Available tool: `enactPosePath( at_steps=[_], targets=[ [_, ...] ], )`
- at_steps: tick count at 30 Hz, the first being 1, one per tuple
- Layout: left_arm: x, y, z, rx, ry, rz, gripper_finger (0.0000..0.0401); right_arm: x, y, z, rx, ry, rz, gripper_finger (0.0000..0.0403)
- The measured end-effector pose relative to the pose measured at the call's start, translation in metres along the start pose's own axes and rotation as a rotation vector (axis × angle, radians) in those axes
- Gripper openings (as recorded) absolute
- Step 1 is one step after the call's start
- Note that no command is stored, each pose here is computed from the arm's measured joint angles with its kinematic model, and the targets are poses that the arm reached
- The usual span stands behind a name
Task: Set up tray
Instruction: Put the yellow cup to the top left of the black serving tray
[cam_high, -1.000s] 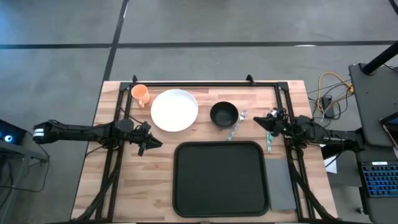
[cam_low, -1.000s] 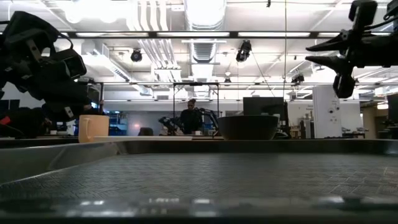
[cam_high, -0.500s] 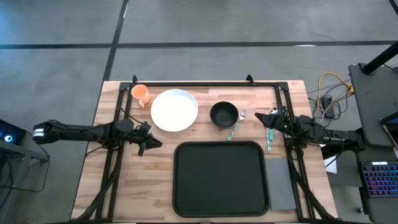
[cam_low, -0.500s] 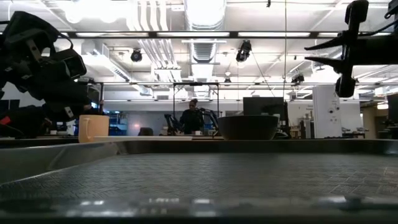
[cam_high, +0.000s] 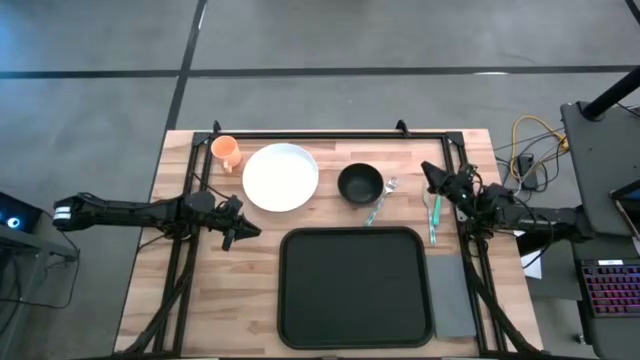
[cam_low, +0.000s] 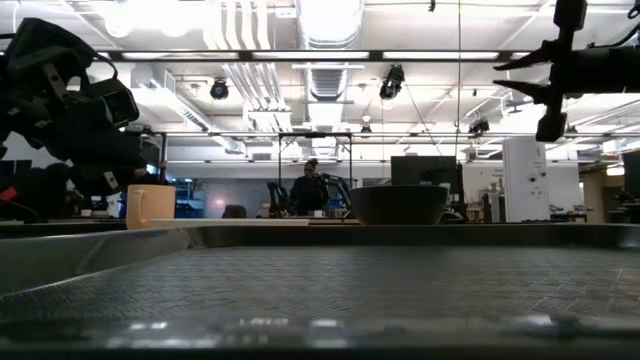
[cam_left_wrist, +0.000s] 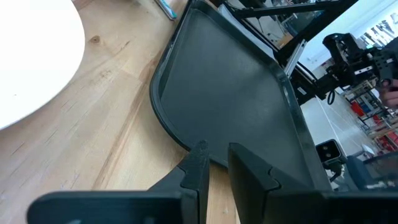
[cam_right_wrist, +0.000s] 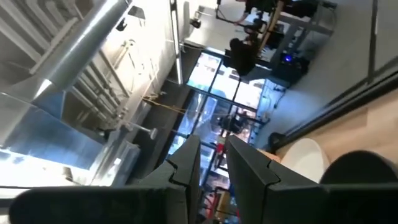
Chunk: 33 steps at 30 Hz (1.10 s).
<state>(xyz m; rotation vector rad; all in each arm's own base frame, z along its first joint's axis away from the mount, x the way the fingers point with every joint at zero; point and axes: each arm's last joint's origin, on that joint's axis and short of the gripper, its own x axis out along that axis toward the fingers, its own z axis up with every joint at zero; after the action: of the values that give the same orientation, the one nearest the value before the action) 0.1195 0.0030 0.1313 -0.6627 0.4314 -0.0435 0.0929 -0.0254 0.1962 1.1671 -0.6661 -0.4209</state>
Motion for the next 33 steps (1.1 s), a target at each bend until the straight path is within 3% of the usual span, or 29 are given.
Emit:
enactPosePath(
  at_steps=[6,15,23,33],
  targets=[
    [0.000,0.000,0.000,0.000,0.000,0.000,0.0040,0.009,0.007,-0.003,0.035,-0.023,0.052,0.0068],
    [0.000,0.000,0.000,0.000,0.000,0.000,0.0040,0.042,0.015,-0.024,-0.042,0.082,-0.099,0.0068],
    [0.000,0.000,0.000,0.000,0.000,0.000,0.0040,0.069,0.000,-0.035,-0.187,0.148,-0.227,0.0068],
    [0.000,0.000,0.000,0.000,0.000,0.000,0.0040,0.077,-0.011,-0.025,-0.121,0.275,-0.251,0.0068]
  ],
)
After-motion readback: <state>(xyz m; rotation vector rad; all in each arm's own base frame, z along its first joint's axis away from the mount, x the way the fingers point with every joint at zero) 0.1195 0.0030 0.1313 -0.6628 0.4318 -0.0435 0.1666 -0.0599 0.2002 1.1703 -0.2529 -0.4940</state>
